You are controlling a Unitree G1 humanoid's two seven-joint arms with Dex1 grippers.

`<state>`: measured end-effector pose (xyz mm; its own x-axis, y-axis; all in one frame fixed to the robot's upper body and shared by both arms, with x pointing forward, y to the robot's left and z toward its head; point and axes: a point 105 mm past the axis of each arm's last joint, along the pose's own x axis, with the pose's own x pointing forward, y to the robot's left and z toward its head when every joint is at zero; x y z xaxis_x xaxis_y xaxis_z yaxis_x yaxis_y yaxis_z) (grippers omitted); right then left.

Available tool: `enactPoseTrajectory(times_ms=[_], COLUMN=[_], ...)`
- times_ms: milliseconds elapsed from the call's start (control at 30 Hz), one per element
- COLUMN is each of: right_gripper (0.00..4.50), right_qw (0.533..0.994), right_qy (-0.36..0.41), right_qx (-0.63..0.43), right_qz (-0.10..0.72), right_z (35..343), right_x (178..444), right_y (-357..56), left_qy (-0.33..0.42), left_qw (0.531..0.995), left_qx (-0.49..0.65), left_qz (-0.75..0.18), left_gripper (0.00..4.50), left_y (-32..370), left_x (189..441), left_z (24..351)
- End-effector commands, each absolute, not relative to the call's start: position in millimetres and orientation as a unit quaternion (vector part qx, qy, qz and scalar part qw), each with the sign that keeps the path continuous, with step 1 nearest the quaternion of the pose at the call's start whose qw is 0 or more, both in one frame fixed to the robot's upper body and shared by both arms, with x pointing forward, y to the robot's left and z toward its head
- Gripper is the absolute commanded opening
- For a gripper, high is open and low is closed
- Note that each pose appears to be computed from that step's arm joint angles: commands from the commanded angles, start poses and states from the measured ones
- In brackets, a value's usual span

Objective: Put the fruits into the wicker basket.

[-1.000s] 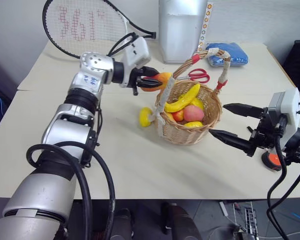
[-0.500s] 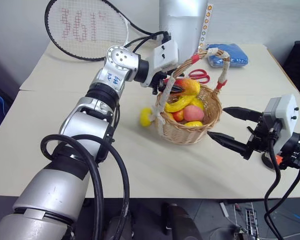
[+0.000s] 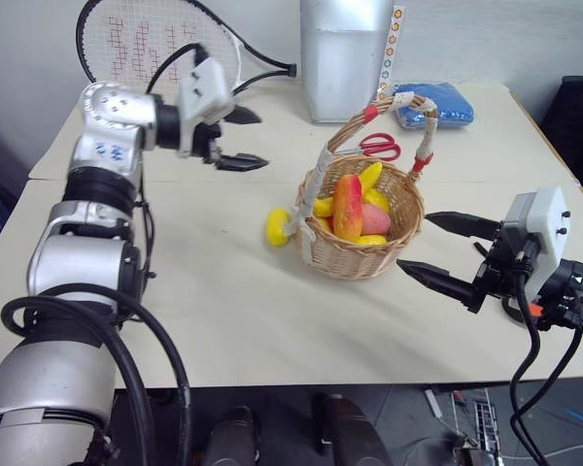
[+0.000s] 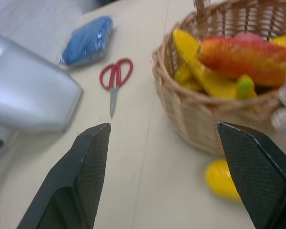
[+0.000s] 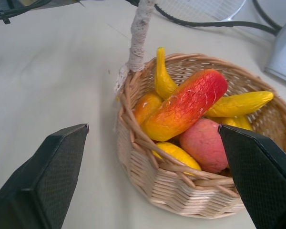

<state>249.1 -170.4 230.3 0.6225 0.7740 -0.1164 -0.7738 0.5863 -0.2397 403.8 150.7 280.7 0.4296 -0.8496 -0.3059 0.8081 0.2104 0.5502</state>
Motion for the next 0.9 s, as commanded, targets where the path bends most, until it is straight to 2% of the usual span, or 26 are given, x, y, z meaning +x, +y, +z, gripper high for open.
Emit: enactPoseTrajectory(times_ms=[33,100,200,267,400,600,700,900], right_gripper=[4.50,4.50,4.50,4.50,4.50,4.50,4.50,4.50], right_qw=[0.883,0.880,0.880,0.879,0.876,0.870,0.871,0.873], right_qy=[-0.016,-0.012,-0.010,-0.008,-0.007,-0.006,-0.008,-0.009], right_qx=[-0.145,-0.145,-0.145,-0.143,-0.144,-0.147,-0.146,-0.152], right_qz=[0.446,0.451,0.453,0.456,0.460,0.470,0.469,0.463], right_z=[239,240,241,241,240,239,240,237], right_x=[246,246,246,247,248,246,246,245], right_y=[-169,-170,-172,-172,-171,-167,-166,-166], left_qy=[-0.036,-0.002,0.031,0.043,0.047,0.097,0.111,0.149], left_qw=[0.778,0.794,0.808,0.817,0.842,0.896,0.899,0.929], left_qx=[0.327,0.315,0.308,0.295,0.245,0.130,0.113,0.084], left_qz=[-0.535,-0.520,-0.501,-0.494,-0.479,-0.412,-0.408,-0.329], left_gripper=[3.75,3.75,3.75,3.75,3.75,3.75,3.75,3.75], left_y=[168,190,199,198,181,146,128,114], left_x=[370,338,311,301,298,323,332,377], left_z=[290,275,265,259,252,235,226,210])
